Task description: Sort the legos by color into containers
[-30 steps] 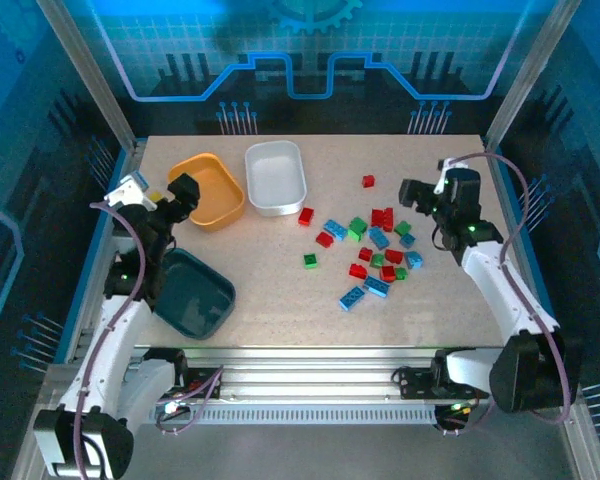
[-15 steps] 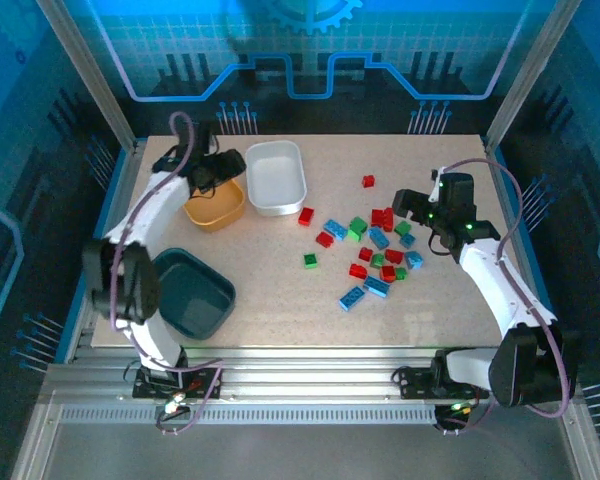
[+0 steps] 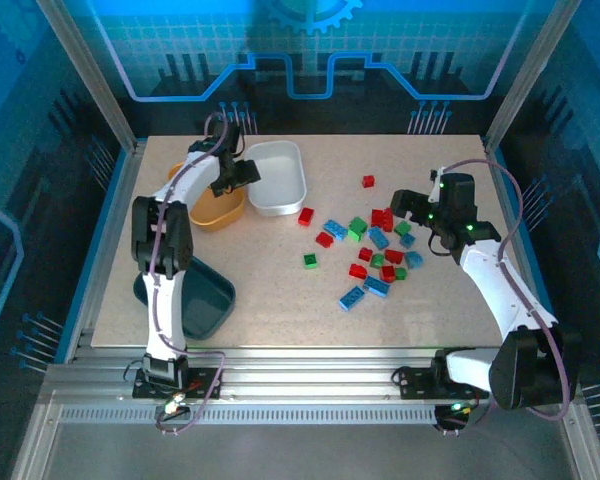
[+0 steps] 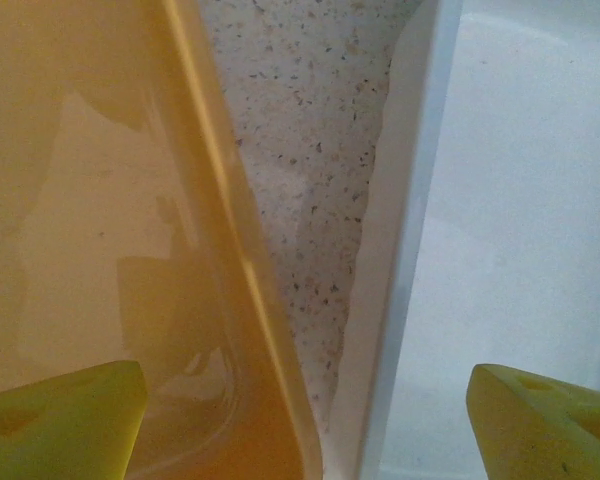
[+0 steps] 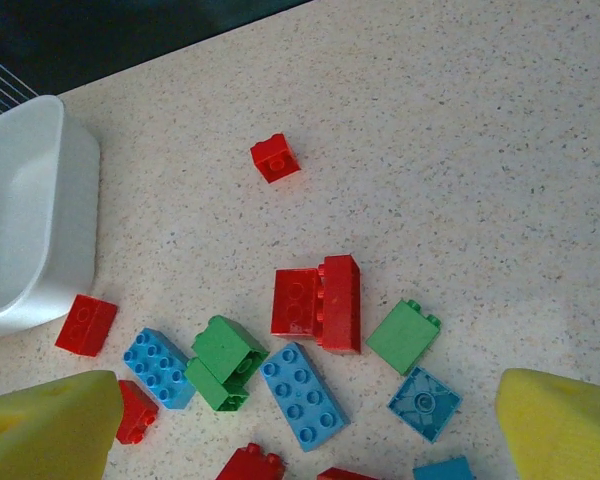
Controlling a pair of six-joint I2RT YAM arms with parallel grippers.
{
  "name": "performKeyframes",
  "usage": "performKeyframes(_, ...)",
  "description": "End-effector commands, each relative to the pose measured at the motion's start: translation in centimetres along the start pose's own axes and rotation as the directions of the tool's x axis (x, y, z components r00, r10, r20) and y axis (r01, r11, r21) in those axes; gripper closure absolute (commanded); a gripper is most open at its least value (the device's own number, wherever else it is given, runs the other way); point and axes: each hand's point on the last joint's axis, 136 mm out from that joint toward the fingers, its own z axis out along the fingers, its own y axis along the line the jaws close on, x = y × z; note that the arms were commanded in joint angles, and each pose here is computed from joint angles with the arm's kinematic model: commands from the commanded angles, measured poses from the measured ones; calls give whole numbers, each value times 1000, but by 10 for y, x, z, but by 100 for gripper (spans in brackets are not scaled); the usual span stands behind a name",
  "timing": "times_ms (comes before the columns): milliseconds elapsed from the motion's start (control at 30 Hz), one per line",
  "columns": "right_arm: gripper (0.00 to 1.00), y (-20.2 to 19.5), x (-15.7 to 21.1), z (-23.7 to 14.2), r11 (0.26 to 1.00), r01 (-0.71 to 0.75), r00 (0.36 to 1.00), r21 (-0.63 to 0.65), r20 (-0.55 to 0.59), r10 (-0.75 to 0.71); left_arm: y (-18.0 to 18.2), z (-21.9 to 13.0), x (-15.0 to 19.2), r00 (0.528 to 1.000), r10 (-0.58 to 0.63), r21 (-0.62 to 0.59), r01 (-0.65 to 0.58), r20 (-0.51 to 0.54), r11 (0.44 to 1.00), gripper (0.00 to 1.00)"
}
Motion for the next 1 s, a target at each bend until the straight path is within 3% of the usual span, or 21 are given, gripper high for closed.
performKeyframes(0,3,3,5,3,1000,6,1000,-20,-16,-7,-11,14,5,996,91,-14,-92,-19,996,16)
performKeyframes(133,4,5,6,2,1000,12,1000,-25,-19,-12,-19,25,4,988,154,-22,-154,-14,988,28)
performKeyframes(300,6,7,7,2,999,18,1000,-33,-22,-18,-29,29,1,981,192,-2,-192,10,981,56)
performKeyframes(467,7,9,9,3,999,23,999,-37,-26,-24,-41,29,-6,971,237,10,-238,40,971,69)
performKeyframes(700,8,11,11,4,999,29,999,-36,-29,-31,-67,31,-10,946,317,47,-320,68,946,79)
performKeyframes(967,9,11,11,4,999,33,999,-35,-31,-34,-101,41,6,933,355,85,-359,64,929,82)
